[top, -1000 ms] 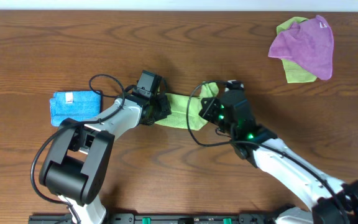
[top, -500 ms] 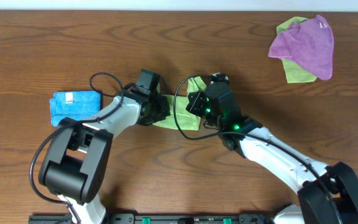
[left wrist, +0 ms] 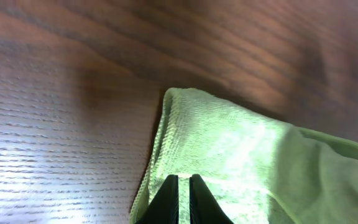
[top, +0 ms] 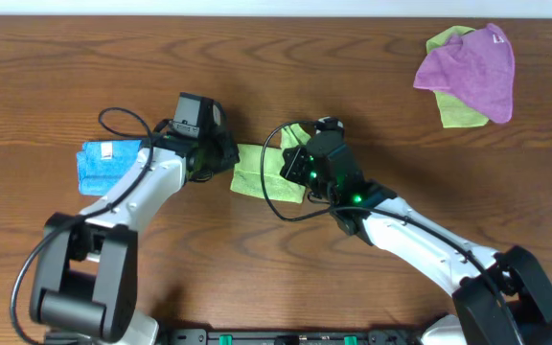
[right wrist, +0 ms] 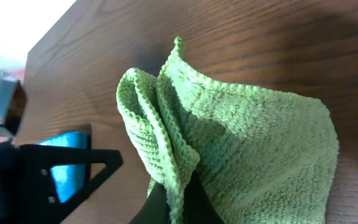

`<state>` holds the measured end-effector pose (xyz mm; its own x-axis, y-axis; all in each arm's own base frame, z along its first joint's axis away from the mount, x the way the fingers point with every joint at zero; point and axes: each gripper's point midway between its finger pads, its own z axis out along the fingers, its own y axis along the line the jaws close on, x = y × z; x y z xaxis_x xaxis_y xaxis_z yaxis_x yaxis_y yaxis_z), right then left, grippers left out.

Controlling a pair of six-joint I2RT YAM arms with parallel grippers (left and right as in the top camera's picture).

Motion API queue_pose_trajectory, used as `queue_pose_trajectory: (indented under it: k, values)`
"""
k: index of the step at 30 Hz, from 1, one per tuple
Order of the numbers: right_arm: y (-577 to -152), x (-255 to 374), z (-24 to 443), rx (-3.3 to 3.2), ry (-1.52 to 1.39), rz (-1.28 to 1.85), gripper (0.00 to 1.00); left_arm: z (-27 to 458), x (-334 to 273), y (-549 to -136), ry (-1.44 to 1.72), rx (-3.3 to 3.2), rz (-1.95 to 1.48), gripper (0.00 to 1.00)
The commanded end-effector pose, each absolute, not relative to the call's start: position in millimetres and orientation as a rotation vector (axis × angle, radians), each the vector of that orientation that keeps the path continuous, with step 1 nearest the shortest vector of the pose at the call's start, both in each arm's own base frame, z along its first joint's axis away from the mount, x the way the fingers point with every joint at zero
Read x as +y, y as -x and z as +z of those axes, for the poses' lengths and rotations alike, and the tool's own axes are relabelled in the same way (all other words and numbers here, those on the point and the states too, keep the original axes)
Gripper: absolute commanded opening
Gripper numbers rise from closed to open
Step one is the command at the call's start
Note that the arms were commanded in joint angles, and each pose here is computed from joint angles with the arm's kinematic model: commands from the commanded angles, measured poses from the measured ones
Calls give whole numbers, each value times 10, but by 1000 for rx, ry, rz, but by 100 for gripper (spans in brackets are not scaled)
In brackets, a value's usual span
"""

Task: Fold the cloth
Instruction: 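Fold the strip's right end leftward toward the left gripper with the right gripper, then release the folded cloth and lift both grippers away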

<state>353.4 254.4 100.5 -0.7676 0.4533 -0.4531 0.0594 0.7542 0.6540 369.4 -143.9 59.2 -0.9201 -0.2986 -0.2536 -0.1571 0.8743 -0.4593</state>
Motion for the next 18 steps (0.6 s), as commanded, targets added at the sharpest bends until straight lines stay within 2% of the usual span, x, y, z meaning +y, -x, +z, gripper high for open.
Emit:
queue_pose_trajectory:
  k: [1, 12, 18]
  values:
    - [-3604, 2633, 1081, 2312, -353, 838, 1, 756, -1325, -3760, 329, 2683, -612, 9]
    - [-3770, 3074, 997, 2350, -258, 866, 1, 915, -746, -3690, 460, 2671, -536, 8]
    - [-3685, 3299, 824, 2406, -203, 866, 1, 1018, -558, -3702, 514, 2632, -524, 8]
